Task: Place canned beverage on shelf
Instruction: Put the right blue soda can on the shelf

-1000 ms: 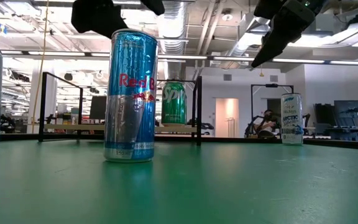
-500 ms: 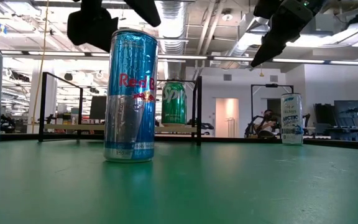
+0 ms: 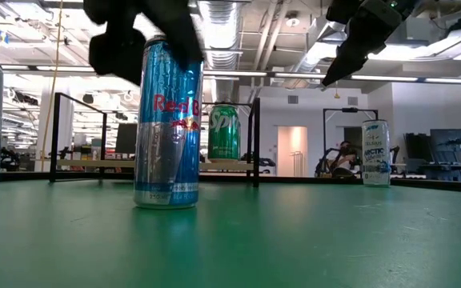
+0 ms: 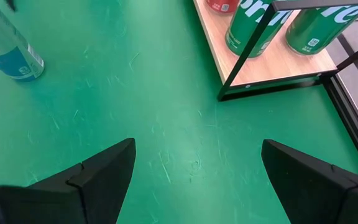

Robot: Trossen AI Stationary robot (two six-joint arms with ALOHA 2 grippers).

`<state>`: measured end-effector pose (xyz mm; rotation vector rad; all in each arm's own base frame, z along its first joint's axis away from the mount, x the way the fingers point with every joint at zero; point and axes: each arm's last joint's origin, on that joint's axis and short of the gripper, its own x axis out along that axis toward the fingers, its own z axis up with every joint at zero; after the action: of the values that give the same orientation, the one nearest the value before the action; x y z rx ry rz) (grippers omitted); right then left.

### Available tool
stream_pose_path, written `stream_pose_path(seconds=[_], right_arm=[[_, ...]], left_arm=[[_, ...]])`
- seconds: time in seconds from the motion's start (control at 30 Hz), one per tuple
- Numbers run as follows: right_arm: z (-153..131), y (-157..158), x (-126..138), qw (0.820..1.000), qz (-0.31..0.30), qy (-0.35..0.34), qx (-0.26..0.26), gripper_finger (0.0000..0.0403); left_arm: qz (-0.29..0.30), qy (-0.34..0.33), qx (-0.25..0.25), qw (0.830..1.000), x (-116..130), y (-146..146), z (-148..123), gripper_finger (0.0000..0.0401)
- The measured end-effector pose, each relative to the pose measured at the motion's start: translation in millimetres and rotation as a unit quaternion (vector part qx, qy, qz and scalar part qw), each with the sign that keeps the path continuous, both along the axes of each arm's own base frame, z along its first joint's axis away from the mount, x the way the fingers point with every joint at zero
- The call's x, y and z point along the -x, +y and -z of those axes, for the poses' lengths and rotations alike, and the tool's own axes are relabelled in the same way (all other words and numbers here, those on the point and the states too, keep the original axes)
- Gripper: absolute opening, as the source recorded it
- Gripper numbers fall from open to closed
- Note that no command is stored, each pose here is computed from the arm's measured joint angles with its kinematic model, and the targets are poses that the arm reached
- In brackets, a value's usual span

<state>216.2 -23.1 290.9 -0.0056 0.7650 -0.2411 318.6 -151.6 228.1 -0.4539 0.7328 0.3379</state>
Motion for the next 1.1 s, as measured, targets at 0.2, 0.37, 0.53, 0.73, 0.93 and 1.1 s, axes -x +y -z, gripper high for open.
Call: stream_pose_path(seconds=[0.2, 0.37, 0.53, 0.73, 0.93, 1.1], right_arm=[[0, 0, 0, 1.0, 0.002, -0.003, -0.001, 0.0374], [0, 0, 0, 1.0, 0.002, -0.003, -0.001, 0.0374], [0, 0, 0, 1.0, 0.002, -0.003, -0.001, 0.0374], [0, 0, 0, 1.0, -0.001, -0.002, 0.001, 0.0374], [2, 0, 2, 1.0, -0.009, 0.015, 0.007, 0.0374], [2, 1, 2, 0.999, -0.029, 0.026, 0.024, 0.0374]], left_arm=[[0.0, 0.001, 0.0, 1.0, -1, 1, 0, 0.0306], [0.005, 0.001, -0.004, 1.0, 0, 1, -1, 0.0252], [0.013, 0.023, -0.017, 1.0, 1, 4, -10, 0.0228], [0.059, 0.044, -0.076, 0.994, 5, 14, -64, 0.0228], [0.084, 0.065, -0.159, 0.982, 17, 43, -125, 0.0228], [0.079, 0.098, -0.211, 0.969, 41, 89, -164, 0.0228]])
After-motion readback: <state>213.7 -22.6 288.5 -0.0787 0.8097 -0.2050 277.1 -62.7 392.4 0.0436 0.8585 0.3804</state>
